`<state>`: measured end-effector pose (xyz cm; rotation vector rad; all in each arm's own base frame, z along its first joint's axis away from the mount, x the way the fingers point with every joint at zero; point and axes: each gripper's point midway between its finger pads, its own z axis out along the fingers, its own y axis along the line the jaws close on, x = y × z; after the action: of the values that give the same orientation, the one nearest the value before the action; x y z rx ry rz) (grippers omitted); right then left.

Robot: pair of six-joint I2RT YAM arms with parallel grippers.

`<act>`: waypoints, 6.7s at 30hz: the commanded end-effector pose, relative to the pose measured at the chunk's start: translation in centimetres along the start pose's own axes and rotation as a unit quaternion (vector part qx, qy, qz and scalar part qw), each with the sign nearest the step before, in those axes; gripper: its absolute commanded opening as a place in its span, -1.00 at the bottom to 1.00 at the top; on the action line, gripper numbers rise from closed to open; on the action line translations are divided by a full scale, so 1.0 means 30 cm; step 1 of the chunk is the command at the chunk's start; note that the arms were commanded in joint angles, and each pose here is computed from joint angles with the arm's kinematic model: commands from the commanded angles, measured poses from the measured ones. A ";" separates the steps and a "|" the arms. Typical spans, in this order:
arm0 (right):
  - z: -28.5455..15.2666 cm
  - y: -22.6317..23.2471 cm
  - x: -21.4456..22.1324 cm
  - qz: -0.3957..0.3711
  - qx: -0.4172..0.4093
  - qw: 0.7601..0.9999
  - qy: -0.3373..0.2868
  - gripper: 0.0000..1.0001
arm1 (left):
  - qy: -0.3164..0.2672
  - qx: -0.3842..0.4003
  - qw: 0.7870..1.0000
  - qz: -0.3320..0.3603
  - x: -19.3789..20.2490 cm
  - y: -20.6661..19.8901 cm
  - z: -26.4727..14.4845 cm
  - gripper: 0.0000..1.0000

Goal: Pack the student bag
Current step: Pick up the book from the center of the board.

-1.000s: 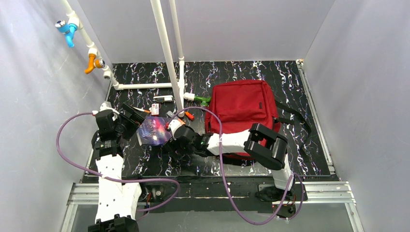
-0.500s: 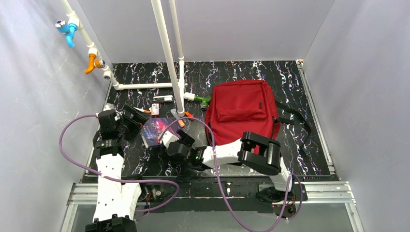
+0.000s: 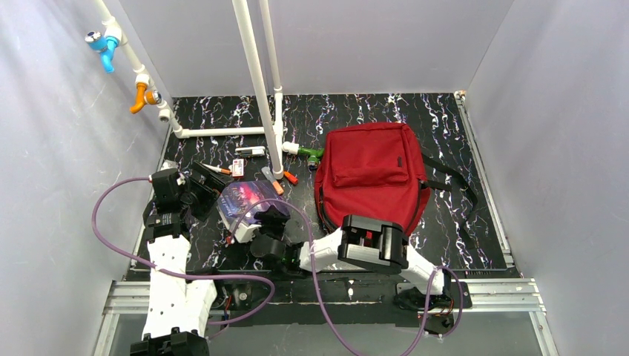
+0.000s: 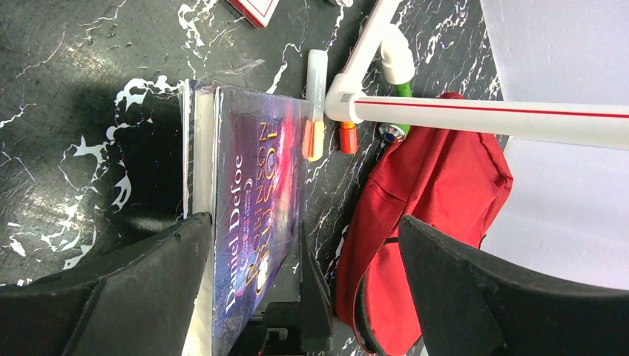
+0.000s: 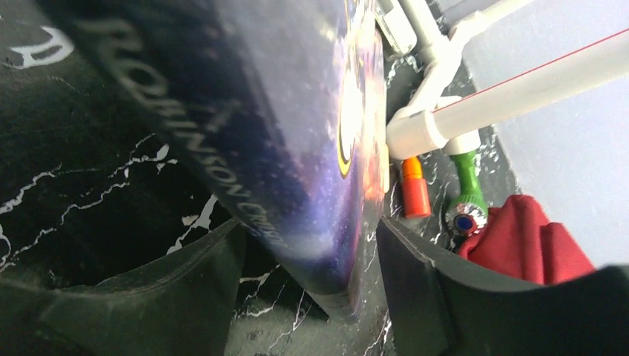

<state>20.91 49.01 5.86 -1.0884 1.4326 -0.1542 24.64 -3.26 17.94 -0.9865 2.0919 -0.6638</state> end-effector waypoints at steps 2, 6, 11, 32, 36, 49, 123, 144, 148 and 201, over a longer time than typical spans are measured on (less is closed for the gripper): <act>-0.009 -0.102 -0.131 -0.006 0.074 0.996 -0.056 0.34 | 0.023 0.044 0.999 0.006 0.023 -0.072 -0.023 0.91; -0.005 -0.117 -0.169 -0.011 0.080 0.994 -0.067 -0.04 | 0.025 0.045 0.999 0.008 0.027 -0.071 -0.027 0.91; -0.019 -0.149 -0.200 -0.006 0.080 0.994 -0.074 -0.55 | -0.017 0.034 0.998 0.058 -0.027 -0.084 -0.083 0.96; -0.325 -0.440 -0.205 0.445 -0.359 0.818 0.065 -0.97 | -0.137 0.095 0.958 0.234 -0.198 -0.315 -0.359 0.96; -0.420 -0.556 -0.079 0.524 -0.393 0.747 0.117 -0.97 | -0.097 0.166 0.950 0.245 -0.131 -0.363 -0.330 0.90; -0.580 -1.090 0.132 0.533 -0.172 0.818 0.133 -0.97 | 0.042 0.348 0.897 0.269 0.161 -0.528 -0.253 0.79; -0.695 -0.530 -0.190 0.133 -0.155 0.979 -0.002 0.97 | 0.028 -0.034 0.998 0.038 0.233 -0.122 -0.241 -1.00; -0.573 -0.221 -0.345 0.123 -0.059 0.983 -0.119 0.32 | 0.077 -0.015 0.997 -0.015 0.290 -0.162 -0.258 -1.00; -0.558 -0.220 -0.326 0.132 -0.050 0.983 -0.119 0.17 | 0.081 -0.014 0.996 -0.018 0.297 -0.164 -0.257 -1.00; -0.693 -1.326 0.266 0.366 0.232 0.884 0.175 -0.97 | 0.075 0.328 0.735 0.588 1.005 -0.634 -0.108 0.96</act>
<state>21.47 16.87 27.30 -0.2993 1.9869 -0.0721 16.14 -36.01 22.30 0.6093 2.0270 -0.9419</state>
